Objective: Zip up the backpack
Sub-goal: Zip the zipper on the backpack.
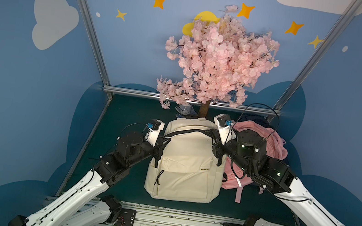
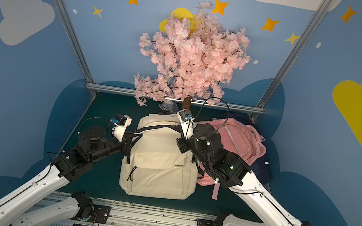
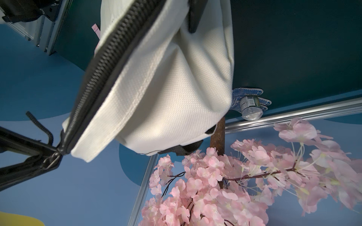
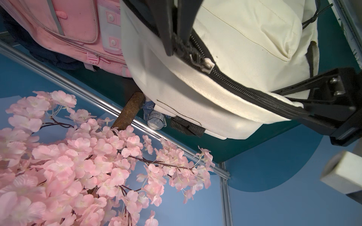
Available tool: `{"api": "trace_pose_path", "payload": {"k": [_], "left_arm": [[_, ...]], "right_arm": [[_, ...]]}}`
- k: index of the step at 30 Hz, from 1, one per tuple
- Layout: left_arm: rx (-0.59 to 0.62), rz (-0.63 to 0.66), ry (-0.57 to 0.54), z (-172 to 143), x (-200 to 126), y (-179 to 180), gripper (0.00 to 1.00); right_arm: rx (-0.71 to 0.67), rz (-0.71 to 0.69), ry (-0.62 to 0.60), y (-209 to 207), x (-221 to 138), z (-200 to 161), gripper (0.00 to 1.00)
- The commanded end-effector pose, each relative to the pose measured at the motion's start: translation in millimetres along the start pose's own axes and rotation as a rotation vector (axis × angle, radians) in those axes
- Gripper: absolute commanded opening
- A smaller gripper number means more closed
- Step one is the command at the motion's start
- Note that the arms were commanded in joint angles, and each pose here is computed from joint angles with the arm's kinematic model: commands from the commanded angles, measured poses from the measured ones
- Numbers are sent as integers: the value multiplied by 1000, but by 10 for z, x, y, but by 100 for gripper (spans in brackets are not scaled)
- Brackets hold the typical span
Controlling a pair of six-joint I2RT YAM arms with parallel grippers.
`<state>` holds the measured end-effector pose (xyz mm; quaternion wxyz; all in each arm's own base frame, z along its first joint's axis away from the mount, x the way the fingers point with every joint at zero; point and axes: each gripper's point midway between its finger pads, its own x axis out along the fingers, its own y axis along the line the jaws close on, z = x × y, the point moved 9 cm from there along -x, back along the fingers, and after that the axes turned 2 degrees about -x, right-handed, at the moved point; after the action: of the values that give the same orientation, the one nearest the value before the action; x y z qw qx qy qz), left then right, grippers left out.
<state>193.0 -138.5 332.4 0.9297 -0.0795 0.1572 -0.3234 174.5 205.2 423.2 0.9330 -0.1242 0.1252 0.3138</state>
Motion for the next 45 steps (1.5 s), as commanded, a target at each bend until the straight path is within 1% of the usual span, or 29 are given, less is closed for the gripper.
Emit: {"api": "trace_pose_path", "payload": {"k": [1, 2, 4, 6, 9, 10, 12, 18, 21, 24, 26, 28, 30, 32, 36, 38, 40, 45], "left_arm": [[-25, -5, 9, 21, -30, 18, 23], [-16, -47, 13, 60, -32, -25, 27], [-6, -105, 19, 150, -48, -95, 33], [13, -138, 16, 258, -65, -149, 44], [55, -168, 4, 417, -102, -218, 61], [68, -199, 11, 456, -108, -255, 64], [97, -213, 26, 540, -93, -296, 70], [154, -200, 54, 648, 30, -320, 75], [168, -214, 67, 667, 117, -331, 75], [172, -237, 84, 657, 203, -347, 72], [171, -240, 92, 643, 245, -346, 68], [167, -221, 91, 641, 274, -325, 57], [158, -195, 82, 652, 277, -305, 43], [148, -129, 58, 676, 260, -255, 31], [105, -27, 10, 705, 178, -134, 18], [78, 28, 1, 705, 147, -54, 13], [49, 73, -12, 708, 118, 21, 12], [-6, 93, -45, 695, 52, 130, 11]], "right_arm": [[58, -11, -89, -93, -138, 205, 0], [56, 24, -95, -58, -123, 248, 0], [54, 87, -111, 14, -97, 328, 0], [52, 135, -135, 81, -86, 403, 0], [48, 160, -153, 129, -68, 467, 0], [46, 161, -154, 135, -59, 478, 0], [43, 166, -155, 158, -35, 492, 0], [41, 183, -156, 207, 10, 502, 0], [40, 196, -161, 232, 27, 511, 0], [37, 203, -162, 252, 49, 524, 0], [34, 204, -161, 256, 64, 529, 0], [34, 205, -159, 261, 72, 527, 0], [35, 188, -148, 252, 87, 504, 0], [42, 147, -132, 217, 90, 462, 0], [87, 31, -104, 47, 44, 291, 0], [117, -2, -90, -38, 9, 180, 0], [137, -29, -74, -104, -20, 73, 0], [183, -85, -1, -221, 10, -238, 0]]}}
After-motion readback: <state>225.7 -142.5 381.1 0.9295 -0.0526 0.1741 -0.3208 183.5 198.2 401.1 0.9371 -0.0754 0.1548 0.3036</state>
